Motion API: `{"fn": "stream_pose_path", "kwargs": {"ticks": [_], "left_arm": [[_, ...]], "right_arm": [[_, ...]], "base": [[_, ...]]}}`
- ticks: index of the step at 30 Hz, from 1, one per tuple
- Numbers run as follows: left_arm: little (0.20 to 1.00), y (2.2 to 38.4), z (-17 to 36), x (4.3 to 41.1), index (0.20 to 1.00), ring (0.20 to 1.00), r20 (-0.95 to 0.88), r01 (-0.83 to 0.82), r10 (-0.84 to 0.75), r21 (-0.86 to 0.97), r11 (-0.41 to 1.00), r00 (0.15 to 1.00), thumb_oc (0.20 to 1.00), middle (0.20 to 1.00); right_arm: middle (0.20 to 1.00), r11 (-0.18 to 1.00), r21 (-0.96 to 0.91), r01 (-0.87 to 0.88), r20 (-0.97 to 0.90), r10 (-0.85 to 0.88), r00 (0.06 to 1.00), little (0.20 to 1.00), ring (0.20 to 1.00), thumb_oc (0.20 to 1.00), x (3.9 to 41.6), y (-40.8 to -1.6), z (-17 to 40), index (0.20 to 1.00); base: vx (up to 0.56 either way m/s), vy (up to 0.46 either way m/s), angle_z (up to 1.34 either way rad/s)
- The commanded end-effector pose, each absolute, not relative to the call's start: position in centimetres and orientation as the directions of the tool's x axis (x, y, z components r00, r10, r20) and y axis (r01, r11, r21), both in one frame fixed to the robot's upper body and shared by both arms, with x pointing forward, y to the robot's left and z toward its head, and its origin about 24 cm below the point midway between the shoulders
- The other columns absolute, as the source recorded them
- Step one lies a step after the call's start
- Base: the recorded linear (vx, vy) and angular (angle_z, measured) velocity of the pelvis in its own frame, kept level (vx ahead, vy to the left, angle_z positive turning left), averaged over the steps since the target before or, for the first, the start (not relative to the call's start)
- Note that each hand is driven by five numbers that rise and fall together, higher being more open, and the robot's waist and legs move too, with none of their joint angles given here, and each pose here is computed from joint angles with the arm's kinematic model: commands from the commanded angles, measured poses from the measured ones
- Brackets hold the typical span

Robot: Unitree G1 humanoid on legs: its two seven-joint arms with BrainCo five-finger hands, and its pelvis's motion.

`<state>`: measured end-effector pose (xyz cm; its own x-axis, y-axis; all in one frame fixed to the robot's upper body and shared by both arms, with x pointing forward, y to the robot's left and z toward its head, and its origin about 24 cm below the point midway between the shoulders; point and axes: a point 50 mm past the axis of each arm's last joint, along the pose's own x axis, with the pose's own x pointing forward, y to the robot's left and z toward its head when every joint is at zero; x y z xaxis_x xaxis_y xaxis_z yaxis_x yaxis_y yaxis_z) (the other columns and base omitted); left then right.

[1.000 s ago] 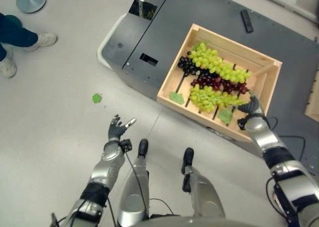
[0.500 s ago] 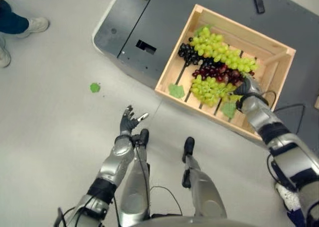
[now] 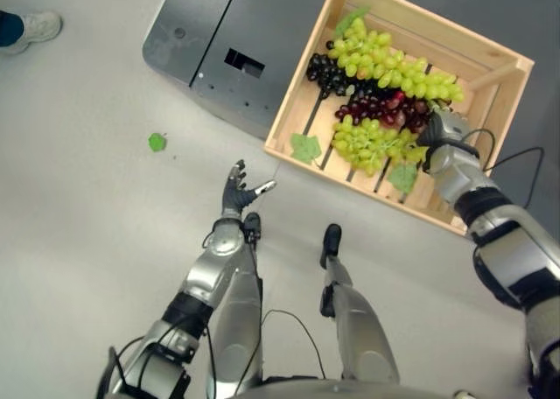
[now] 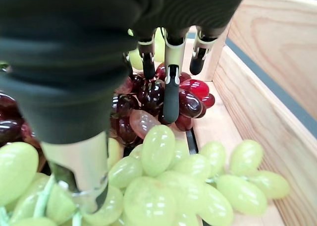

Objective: Pick up the fruits from the basket on one side to the basket on the other side

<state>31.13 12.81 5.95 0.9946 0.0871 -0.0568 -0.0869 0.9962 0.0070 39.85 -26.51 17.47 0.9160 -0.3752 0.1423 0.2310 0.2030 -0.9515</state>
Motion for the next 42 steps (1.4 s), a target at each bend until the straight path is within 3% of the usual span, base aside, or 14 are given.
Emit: {"fn": "stream_pose_path", "kwargs": {"ticks": [1, 10, 18, 28, 42], "left_arm": [[1.000, 12.0, 7.4, 30.9, 1.000, 1.000, 0.031, -0.069, 0.068, 0.014, 0.998, 0.997, 1.000, 1.000], [1.000, 11.6, 7.3, 31.2, 1.000, 1.000, 0.017, -0.071, 0.071, 0.008, 0.997, 0.997, 1.000, 1.000], [1.000, 11.0, 7.6, 31.2, 1.000, 1.000, 0.020, -0.095, 0.096, -0.026, 0.995, 0.995, 1.000, 1.000], [1.000, 10.7, 7.6, 31.2, 1.000, 1.000, 0.017, -0.099, 0.099, -0.021, 0.995, 0.995, 1.000, 1.000], [1.000, 11.1, 7.8, 31.1, 1.000, 1.000, 0.031, -0.121, 0.122, -0.027, 0.992, 0.992, 1.000, 1.000]], "right_arm": [[1.000, 0.145, -0.985, 0.098, 0.038, -0.365, 0.930, 1.000, 1.000, 1.000, 39.9, -26.3, 15.5, 1.000], [1.000, 0.220, -0.974, 0.059, -0.023, -0.352, 0.936, 1.000, 1.000, 1.000, 39.8, -24.8, 13.1, 1.000], [1.000, 0.327, -0.915, 0.238, 0.093, -0.402, 0.911, 1.000, 1.000, 1.000, 39.9, -24.5, 14.4, 1.000], [1.000, 0.352, -0.875, 0.332, 0.175, -0.410, 0.895, 1.000, 1.000, 1.000, 40.5, -24.0, 16.7, 1.000], [1.000, 0.358, -0.881, 0.309, 0.155, -0.400, 0.903, 1.000, 1.000, 1.000, 40.8, -23.1, 16.6, 1.000]], "base": [[0.00, 0.000, 0.00], [0.00, 0.000, 0.00], [0.00, 0.009, -0.01], [0.00, 0.000, 0.00], [0.01, 0.006, 0.04]]}}
